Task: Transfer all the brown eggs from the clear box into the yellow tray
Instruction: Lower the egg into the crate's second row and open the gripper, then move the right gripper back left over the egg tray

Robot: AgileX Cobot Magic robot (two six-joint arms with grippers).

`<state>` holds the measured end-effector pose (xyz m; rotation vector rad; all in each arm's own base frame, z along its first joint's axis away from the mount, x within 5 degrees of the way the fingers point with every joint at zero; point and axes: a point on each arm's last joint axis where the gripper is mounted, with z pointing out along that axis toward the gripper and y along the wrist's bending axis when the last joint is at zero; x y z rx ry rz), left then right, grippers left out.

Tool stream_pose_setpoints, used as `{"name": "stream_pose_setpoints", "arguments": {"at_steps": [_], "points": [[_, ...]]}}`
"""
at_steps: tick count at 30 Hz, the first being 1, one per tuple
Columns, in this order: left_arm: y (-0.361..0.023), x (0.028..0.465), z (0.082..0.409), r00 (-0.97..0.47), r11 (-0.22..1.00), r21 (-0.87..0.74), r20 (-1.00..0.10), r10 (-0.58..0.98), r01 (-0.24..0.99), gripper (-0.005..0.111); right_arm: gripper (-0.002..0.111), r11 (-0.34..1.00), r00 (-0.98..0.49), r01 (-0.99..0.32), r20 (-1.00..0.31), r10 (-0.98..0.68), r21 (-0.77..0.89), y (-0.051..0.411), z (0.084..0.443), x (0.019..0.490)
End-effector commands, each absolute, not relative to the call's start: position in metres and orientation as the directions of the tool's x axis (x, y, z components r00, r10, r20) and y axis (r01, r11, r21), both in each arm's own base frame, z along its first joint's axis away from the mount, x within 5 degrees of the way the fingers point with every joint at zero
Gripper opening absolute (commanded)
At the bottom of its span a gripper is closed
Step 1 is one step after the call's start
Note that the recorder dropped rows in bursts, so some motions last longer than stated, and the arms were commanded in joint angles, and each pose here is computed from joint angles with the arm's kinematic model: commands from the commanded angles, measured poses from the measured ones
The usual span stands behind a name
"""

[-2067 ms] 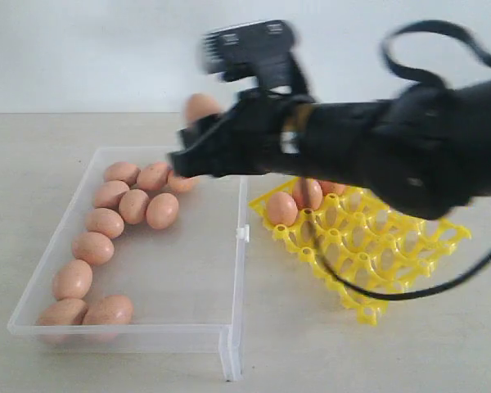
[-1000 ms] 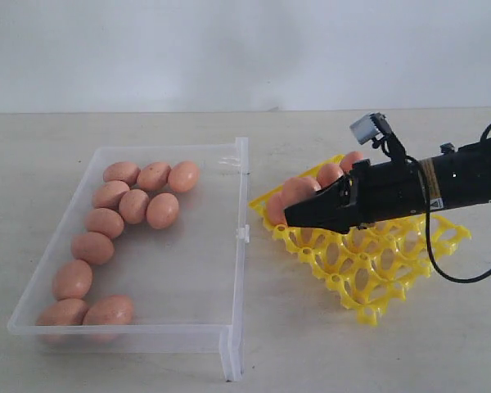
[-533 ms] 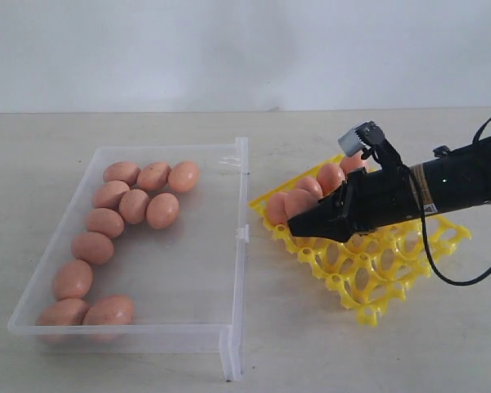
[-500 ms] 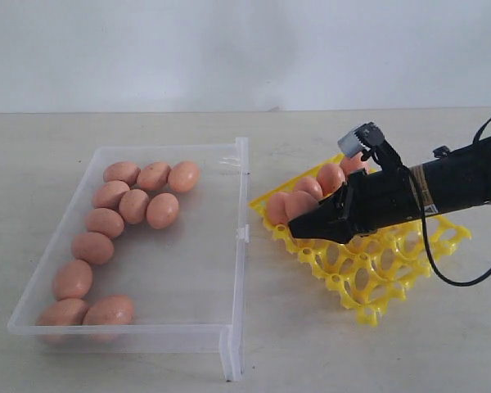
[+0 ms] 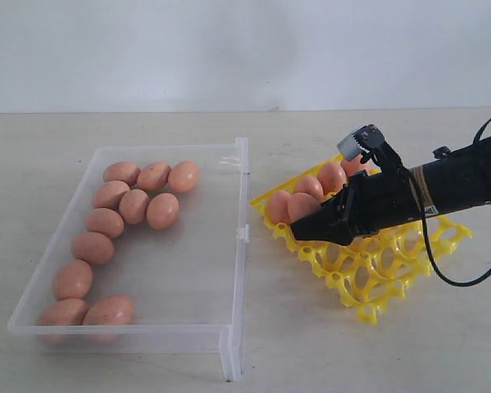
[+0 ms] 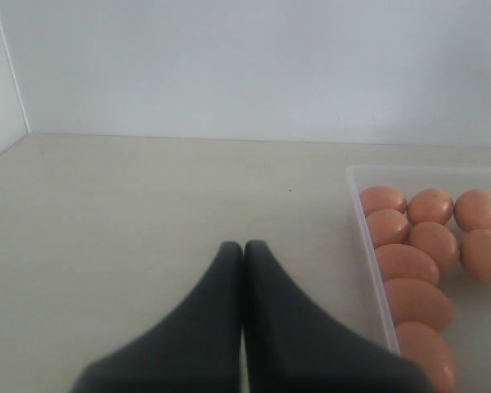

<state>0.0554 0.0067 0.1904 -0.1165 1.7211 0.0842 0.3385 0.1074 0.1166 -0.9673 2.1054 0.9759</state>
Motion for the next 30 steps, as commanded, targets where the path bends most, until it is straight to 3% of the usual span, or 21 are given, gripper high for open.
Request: {"name": "stream_pose_setpoints", "arguments": {"at_steps": [1,12,24,26,28,30], "points": [[0.006,0.055,0.192,-0.142,0.992,-0.015,-0.989,-0.033,-0.122,-0.004,0.059,0.472,-0.542,-0.806,-0.766,-0.347,0.356,0.107,0.118,0.341],[0.006,0.055,0.192,-0.142,0.992,-0.015,-0.989,-0.033,-0.122,-0.004,0.059,0.479,-0.568,-0.788,-0.758,-0.322,0.387,0.107,0.123,0.340],[0.006,0.055,0.192,-0.142,0.992,-0.015,-0.989,-0.033,-0.122,-0.004,0.059,0.559,-0.444,-0.802,-0.834,-0.327,0.208,0.101,0.181,0.341],[0.006,0.055,0.192,-0.142,0.992,-0.015,-0.989,-0.033,-0.122,-0.004,0.045,0.602,-0.507,-0.755,-0.812,-0.289,0.257,0.099,0.191,0.339],[0.006,0.055,0.192,-0.142,0.992,-0.015,-0.989,-0.033,-0.122,-0.004,0.007,0.620,-0.568,-0.722,-0.775,-0.277,0.308,0.097,0.198,0.333],[0.006,0.055,0.192,-0.142,0.992,-0.015,-0.989,-0.033,-0.122,-0.004,-0.001,0.623,-0.572,-0.716,-0.776,-0.264,0.316,0.098,0.203,0.331]]}}
